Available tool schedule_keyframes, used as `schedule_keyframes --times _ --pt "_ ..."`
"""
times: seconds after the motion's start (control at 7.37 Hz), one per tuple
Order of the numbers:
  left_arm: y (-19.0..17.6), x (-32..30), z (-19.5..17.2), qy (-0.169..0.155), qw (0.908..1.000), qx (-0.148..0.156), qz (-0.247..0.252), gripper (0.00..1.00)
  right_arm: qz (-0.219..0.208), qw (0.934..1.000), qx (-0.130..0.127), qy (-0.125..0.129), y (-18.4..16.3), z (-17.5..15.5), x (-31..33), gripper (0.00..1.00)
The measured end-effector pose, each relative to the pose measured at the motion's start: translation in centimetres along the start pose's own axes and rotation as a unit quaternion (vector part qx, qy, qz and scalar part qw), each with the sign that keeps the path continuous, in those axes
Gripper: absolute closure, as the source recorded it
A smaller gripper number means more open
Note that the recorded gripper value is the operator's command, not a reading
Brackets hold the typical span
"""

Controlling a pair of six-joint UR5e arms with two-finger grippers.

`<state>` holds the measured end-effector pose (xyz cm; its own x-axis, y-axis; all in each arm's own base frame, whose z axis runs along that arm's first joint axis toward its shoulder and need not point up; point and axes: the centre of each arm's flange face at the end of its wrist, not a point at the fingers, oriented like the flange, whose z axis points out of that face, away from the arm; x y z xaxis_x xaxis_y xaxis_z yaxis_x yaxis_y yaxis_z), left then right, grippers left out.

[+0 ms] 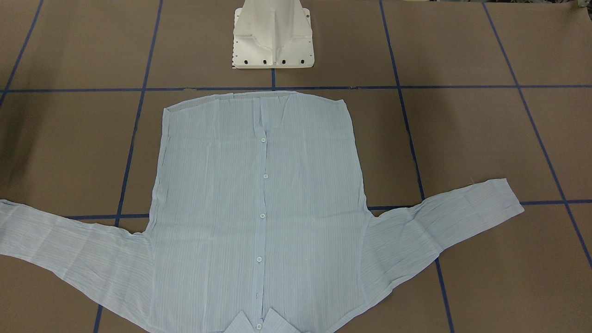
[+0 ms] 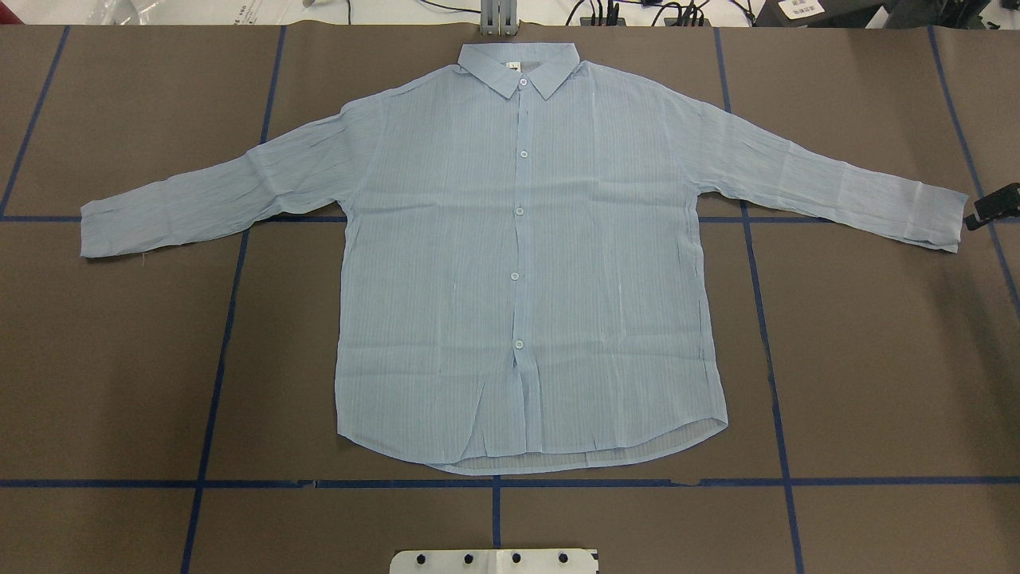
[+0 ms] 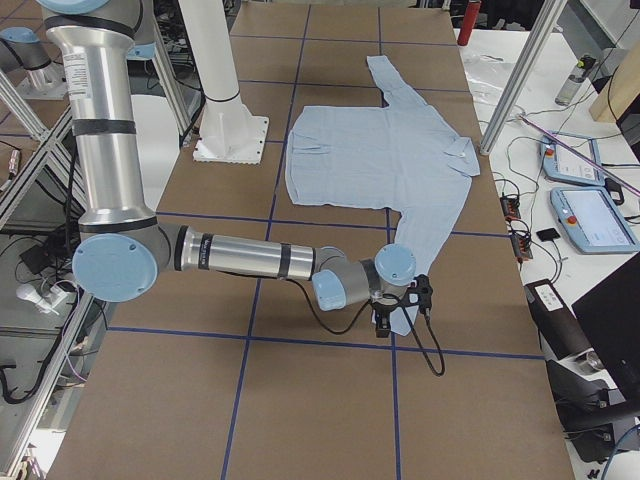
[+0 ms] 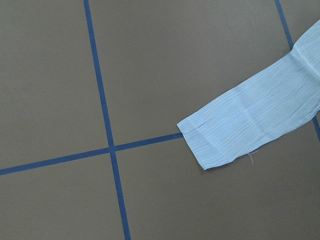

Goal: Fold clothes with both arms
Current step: 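Reach the right gripper to the sleeve cuff nearest it and grasp it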

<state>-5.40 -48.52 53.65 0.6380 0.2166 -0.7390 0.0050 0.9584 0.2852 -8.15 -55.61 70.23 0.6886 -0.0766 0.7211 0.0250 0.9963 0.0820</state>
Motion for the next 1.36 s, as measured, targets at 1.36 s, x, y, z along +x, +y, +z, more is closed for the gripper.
schedule_keyframes --times 1.36 --pt "-0.5 0.3 -0.2 0.001 1.0 0.004 0.003 0.0 -0.02 0.9994 -0.024 0.017 -0.6 4.1 -1.5 0.34"
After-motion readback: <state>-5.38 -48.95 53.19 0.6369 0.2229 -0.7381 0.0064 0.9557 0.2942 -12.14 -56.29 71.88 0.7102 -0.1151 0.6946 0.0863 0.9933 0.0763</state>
